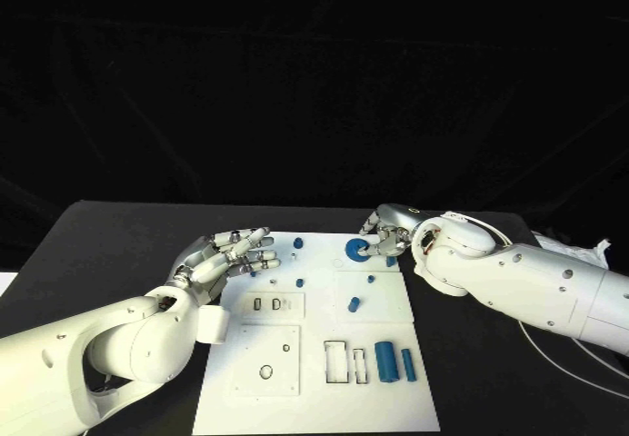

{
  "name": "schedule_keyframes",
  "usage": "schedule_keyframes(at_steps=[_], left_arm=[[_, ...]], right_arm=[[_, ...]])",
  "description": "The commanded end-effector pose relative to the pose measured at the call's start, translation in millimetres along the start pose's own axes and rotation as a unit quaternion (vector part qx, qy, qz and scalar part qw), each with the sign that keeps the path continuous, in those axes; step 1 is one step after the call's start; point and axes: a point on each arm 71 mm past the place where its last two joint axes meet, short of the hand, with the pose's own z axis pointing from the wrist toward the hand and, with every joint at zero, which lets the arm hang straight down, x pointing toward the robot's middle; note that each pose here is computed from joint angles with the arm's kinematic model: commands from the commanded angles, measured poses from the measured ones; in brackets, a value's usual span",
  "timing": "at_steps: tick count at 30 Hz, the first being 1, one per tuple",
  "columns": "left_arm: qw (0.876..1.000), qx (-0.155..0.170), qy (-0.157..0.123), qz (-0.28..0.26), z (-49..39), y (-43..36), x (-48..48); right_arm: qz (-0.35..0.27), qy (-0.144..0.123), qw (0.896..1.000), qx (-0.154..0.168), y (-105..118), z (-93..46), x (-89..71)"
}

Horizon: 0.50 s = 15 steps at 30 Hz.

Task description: Assemble the parts on the task board

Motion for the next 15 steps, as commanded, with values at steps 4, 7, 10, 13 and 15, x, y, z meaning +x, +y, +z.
schedule_keyframes(at_steps=[4, 7, 10, 13, 15], left_arm=[[1.000, 0.002, 0.011, -0.002, 0.4, -0.8, 2.4], [1.000, 0.001, 0.010, -0.002, 0.3, -0.8, 2.3], [1.000, 0.001, 0.010, -0.001, 0.3, -0.7, 2.0], [1.000, 0.001, 0.009, -0.001, 0.3, -0.7, 2.0], [1.000, 0.001, 0.010, -0.001, 0.4, -0.6, 2.2]], right_arm=[[-0.009, 0.027, 1.000, 0.006, 0.1, 0.7, 7.0], [-0.009, 0.028, 1.000, 0.006, 0.1, 1.2, 8.0], [-0.008, 0.028, 1.000, 0.004, 1.0, 1.6, 9.0], [-0.008, 0.028, 1.000, 0.002, 2.2, 2.2, 9.9], [-0.007, 0.027, 1.000, 0.000, 3.7, 2.9, 10.6]])
